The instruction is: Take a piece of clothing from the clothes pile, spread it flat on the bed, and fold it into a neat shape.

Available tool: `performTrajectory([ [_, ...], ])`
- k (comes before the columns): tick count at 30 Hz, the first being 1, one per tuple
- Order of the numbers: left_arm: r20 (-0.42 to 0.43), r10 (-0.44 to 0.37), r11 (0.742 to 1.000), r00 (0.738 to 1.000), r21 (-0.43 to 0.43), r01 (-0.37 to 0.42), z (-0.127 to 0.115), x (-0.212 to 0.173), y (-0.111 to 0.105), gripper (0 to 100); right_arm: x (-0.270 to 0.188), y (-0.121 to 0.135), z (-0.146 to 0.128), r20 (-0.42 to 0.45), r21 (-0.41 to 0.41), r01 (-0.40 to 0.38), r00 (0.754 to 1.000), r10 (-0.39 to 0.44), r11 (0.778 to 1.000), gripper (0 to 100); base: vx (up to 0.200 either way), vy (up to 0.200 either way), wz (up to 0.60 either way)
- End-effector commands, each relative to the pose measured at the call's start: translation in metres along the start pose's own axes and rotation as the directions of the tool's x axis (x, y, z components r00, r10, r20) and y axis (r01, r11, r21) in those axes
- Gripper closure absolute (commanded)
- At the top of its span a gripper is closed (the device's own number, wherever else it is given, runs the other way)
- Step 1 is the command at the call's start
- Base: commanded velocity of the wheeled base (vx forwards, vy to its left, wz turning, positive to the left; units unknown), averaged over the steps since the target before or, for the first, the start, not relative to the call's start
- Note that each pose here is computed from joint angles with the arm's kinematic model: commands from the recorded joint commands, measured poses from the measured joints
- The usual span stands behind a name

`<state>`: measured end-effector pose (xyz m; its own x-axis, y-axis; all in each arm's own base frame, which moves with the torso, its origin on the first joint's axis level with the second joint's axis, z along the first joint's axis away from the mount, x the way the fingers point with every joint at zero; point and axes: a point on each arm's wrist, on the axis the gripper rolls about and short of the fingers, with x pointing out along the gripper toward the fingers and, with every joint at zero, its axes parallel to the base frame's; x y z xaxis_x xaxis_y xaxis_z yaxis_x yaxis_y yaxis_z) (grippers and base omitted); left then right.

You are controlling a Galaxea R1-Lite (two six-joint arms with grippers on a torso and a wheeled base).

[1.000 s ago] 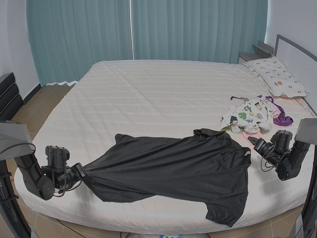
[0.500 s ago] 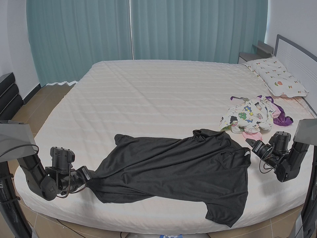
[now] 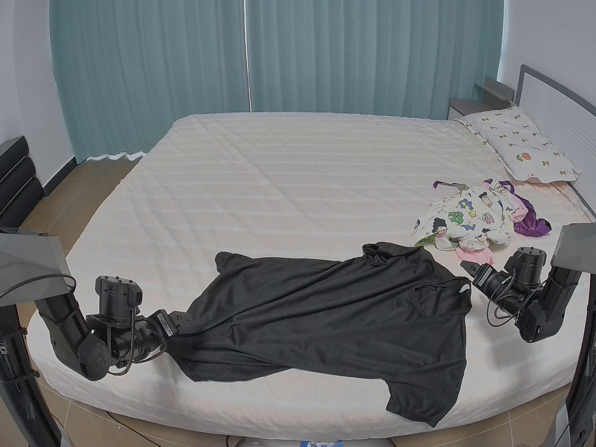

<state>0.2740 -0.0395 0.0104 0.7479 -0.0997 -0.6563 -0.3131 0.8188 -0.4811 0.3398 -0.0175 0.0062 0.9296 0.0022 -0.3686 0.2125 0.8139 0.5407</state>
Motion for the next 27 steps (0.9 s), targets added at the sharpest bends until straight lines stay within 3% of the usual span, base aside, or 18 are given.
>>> performTrajectory([
  [1,-0.004,0.003,1.000,1.000,-0.001,-0.003,-0.001,0.001,0.000,0,-0.004,0.005,-0.005,-0.020,-0.008,-0.009,1.000,0.009,1.000,0,-0.200,0.000,0.00],
  [8,-0.011,0.004,1.000,1.000,0.001,-0.004,-0.003,0.000,0.000,0,-0.016,0.008,-0.018,-0.079,-0.024,-0.010,0.997,0.008,1.000,0,-0.200,0.000,0.00],
  [9,-0.027,0.002,1.000,1.000,0.010,-0.002,-0.008,-0.001,-0.001,0,-0.029,0.009,-0.022,-0.143,-0.029,-0.046,0.989,0.042,0.999,0,-0.200,0.000,0.00],
  [12,-0.043,0.000,1.000,0.999,0.023,0.001,-0.013,-0.003,-0.002,0,-0.042,0.008,-0.029,-0.212,-0.060,-0.092,0.974,0.077,0.994,0,-0.200,0.000,0.00],
  [16,-0.046,-0.001,1.000,0.999,0.027,0.002,-0.014,-0.003,-0.003,0,-0.049,0.003,-0.039,-0.268,-0.134,-0.098,0.962,0.059,0.986,0,0.000,0.000,0.00],
  [24,-0.082,-0.007,0.998,0.997,0.054,0.012,-0.025,0.002,-0.009,0,-0.052,0.003,-0.047,-0.303,-0.147,-0.101,0.951,0.052,0.984,0,0.000,0.000,0.00],
  [27,-0.092,-0.003,0.999,0.996,0.046,0.007,-0.033,0.014,-0.010,0,-0.056,0.004,-0.054,-0.348,-0.148,-0.109,0.936,0.052,0.983,0,0.000,0.000,0.00],
])
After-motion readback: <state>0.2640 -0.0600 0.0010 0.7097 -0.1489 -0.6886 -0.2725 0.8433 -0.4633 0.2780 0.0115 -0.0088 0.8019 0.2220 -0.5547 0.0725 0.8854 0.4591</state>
